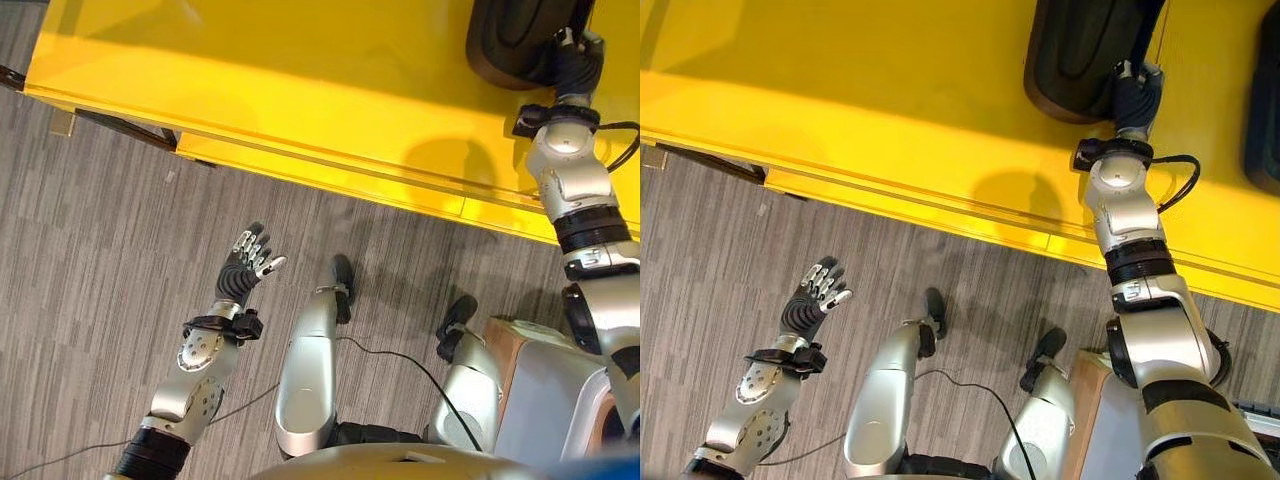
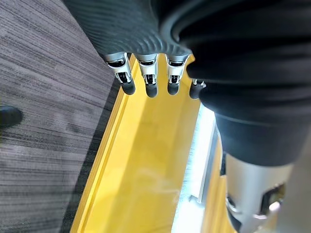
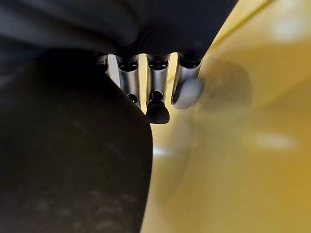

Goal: Move parts from the plastic box to the shelf.

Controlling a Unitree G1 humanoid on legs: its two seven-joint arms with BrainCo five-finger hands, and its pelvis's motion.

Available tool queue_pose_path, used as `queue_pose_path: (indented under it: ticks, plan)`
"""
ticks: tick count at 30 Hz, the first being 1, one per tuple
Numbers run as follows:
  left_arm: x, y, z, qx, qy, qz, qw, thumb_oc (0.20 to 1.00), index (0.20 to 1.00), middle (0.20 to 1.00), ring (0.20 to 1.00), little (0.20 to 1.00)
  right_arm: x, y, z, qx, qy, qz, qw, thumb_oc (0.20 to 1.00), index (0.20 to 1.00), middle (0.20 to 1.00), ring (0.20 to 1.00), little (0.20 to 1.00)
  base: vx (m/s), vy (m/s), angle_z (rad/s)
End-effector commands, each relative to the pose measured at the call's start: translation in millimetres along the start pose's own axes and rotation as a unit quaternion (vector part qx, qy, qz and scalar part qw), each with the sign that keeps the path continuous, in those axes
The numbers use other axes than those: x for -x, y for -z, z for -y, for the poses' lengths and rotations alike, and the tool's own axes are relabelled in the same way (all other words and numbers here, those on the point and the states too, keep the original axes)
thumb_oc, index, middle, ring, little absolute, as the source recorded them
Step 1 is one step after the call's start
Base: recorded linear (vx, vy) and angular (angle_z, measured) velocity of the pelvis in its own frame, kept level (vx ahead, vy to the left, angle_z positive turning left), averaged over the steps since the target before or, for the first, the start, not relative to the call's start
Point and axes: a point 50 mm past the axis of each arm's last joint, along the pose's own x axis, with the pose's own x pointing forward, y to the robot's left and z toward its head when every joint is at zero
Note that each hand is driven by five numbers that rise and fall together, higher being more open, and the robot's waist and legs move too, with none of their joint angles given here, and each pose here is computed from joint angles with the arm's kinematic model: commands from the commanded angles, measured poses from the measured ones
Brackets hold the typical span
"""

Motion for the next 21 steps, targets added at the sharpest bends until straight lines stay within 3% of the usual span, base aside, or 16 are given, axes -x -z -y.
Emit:
queue_pose_path:
  ticks: [1,21]
  plan:
    - [2,-14,15,0.006,0.033,0.038,0.999,1.000,1.000,1.000,1.000,1.000,-17,-51,13,-0.040,0.034,0.076,0.996,0.200,0.200,0.200,0.200,0.200,0.00,0.000,0.00]
    - [-8,-20,23,0.018,0.036,0.061,0.997,1.000,1.000,1.000,1.000,1.000,-13,-13,3,0.021,0.006,0.017,1.000,0.200,0.200,0.200,0.200,0.200,0.00,0.000,-0.01]
